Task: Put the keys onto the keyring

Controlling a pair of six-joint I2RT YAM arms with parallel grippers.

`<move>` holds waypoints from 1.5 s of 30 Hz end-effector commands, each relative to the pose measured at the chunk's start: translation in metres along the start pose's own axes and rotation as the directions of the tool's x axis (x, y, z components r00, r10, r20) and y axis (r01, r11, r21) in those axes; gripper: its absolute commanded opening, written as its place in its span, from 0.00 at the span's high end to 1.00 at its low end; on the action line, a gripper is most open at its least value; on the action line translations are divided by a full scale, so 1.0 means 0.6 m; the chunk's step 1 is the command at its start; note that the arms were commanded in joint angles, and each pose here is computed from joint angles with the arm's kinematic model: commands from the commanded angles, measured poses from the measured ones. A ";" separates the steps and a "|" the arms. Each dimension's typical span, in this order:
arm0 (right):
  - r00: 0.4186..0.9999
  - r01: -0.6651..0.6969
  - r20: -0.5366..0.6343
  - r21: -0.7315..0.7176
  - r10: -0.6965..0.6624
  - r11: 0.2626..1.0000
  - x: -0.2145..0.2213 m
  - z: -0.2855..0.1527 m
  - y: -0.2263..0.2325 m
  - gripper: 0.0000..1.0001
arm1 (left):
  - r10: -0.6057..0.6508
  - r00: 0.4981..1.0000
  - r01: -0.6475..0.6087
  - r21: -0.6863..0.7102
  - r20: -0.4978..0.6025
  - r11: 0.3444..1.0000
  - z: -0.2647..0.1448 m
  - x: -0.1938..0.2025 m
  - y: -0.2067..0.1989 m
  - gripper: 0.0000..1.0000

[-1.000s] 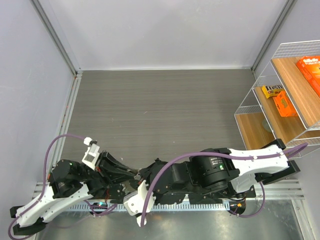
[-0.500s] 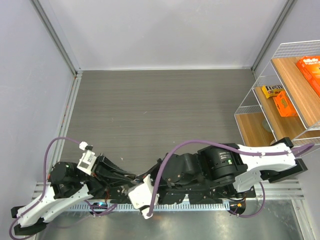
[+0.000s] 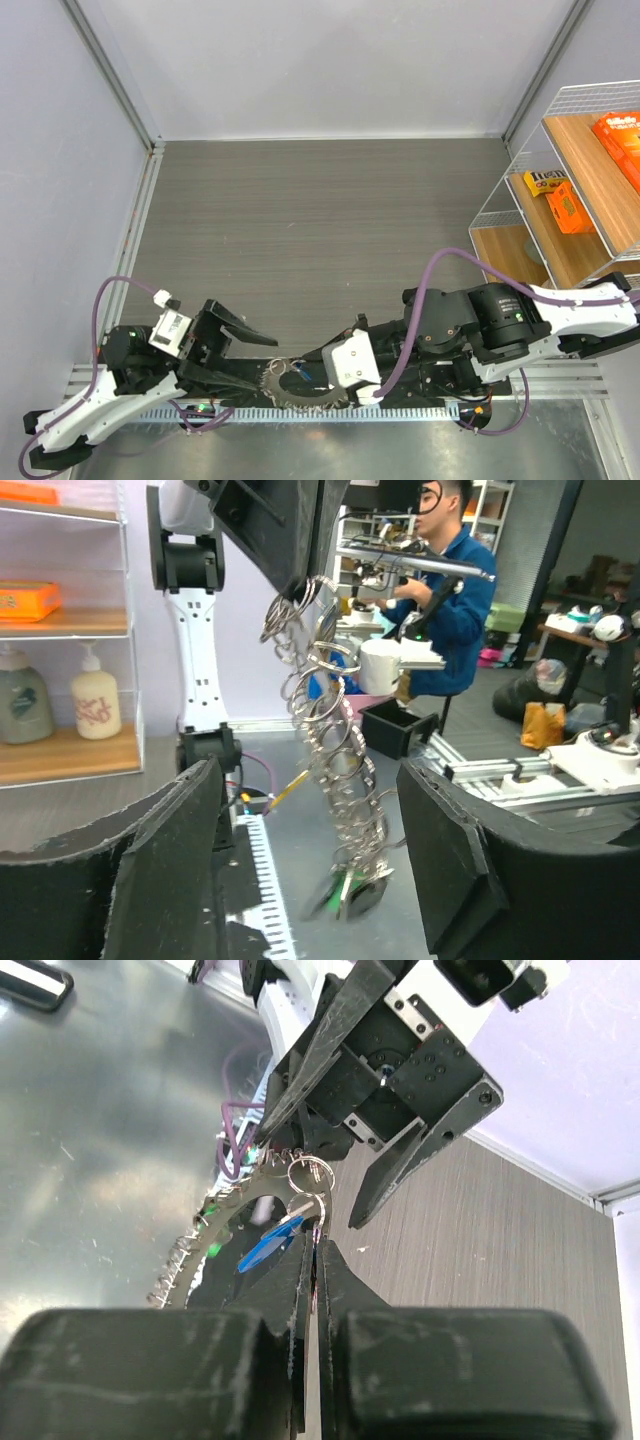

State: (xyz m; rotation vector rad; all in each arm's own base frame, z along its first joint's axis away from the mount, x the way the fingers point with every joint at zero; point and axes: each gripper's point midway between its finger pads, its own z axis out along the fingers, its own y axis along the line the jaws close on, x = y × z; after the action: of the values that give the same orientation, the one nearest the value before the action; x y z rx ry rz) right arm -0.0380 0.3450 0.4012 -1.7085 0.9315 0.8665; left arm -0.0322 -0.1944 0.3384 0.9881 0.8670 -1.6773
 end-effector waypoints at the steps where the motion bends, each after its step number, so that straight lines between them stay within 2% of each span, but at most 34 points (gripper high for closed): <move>1: 0.985 -0.078 0.158 0.054 0.068 0.996 -0.055 -0.006 -0.017 0.94 | 0.055 0.998 -0.054 -0.026 0.043 0.998 0.004 -0.022 0.007 0.18; 4: 0.983 -0.098 0.162 0.073 0.085 0.992 -0.051 -0.007 -0.021 0.94 | 0.072 0.995 -0.067 -0.071 0.074 0.995 0.003 -0.038 0.016 0.11; 13: 0.980 -0.175 0.122 0.149 0.157 0.973 -0.025 -0.003 -0.035 0.95 | 0.112 0.984 -0.076 -0.237 0.140 0.969 -0.011 -0.105 0.034 0.07; 17: 0.976 -0.214 0.089 0.221 0.198 0.952 -0.003 0.008 -0.048 0.95 | 0.096 0.983 -0.057 -0.238 0.158 0.970 -0.012 -0.128 0.022 0.07; 24: 0.972 -0.234 0.097 0.262 0.215 0.936 0.004 0.022 -0.056 0.95 | -0.040 0.994 0.063 -0.245 0.101 0.967 0.016 -0.116 0.041 0.09; 30: 0.971 -0.237 0.113 0.285 0.213 0.929 0.006 0.016 -0.061 0.95 | -0.087 0.993 0.106 -0.260 0.085 0.960 0.022 -0.087 0.060 0.10; 41: 0.968 -0.247 0.126 0.313 0.217 0.917 0.004 0.018 -0.070 0.94 | -0.155 0.987 0.162 -0.247 0.047 0.955 0.034 -0.059 0.070 0.21; 45: 0.965 -0.259 0.126 0.339 0.229 0.904 0.002 0.019 -0.079 0.95 | -0.166 0.985 0.170 -0.250 0.035 0.953 0.035 -0.048 0.074 0.31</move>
State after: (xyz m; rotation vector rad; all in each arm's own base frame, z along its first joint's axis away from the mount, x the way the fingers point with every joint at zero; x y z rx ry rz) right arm -0.0026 0.3648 0.3722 -1.4259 1.2106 0.7925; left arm 0.0145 -0.2107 0.3683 0.7276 1.1651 -1.6376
